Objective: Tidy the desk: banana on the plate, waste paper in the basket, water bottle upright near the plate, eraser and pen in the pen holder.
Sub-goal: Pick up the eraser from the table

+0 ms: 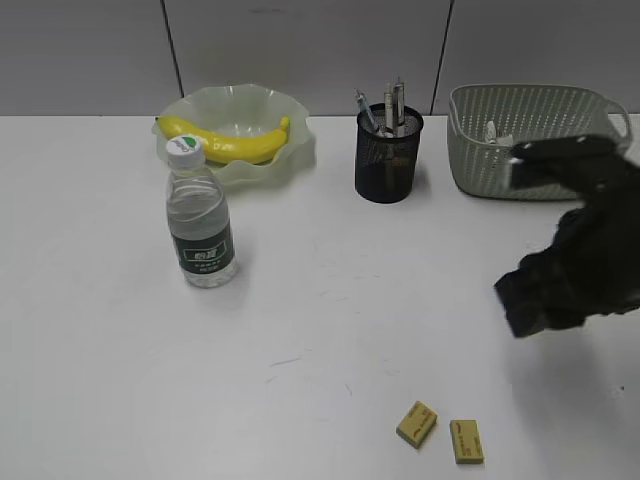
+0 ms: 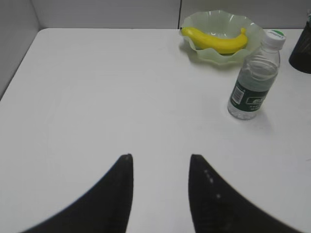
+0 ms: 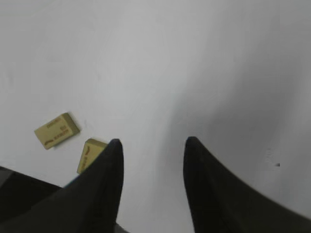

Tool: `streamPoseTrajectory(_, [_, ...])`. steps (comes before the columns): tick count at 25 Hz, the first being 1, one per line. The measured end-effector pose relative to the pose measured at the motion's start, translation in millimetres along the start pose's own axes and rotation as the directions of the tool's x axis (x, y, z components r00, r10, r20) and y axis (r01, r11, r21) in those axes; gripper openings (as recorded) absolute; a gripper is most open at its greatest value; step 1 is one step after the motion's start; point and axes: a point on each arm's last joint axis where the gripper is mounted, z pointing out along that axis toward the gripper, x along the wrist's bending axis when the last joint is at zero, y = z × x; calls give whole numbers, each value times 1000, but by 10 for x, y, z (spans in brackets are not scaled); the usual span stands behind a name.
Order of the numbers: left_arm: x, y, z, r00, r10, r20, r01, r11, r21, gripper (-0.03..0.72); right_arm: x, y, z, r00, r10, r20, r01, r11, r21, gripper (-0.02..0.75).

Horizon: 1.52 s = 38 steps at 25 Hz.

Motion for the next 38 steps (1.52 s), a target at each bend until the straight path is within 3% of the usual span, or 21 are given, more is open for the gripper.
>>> streamPoseTrajectory(4, [-2, -2, -4, 1000, -9, -21, 9, 1000, -2, 289, 307, -86, 415, 997, -57, -42, 64, 981, 185, 363])
streamPoseTrajectory(10, [-2, -2, -4, 1000, -10, -22, 10, 1000, -2, 289, 637, -174, 530, 996, -56, -64, 68, 979, 195, 371])
streamPoseTrajectory(28, [-2, -2, -4, 1000, -10, -22, 10, 1000, -2, 289, 524, -423, 752, 999, 46, -27, -43, 992, 118, 411])
streamPoseTrajectory(38, [-2, -2, -4, 1000, -10, -22, 10, 1000, -2, 289, 508, -462, 982, 999, 50, 2, -49, 984, 173, 401])
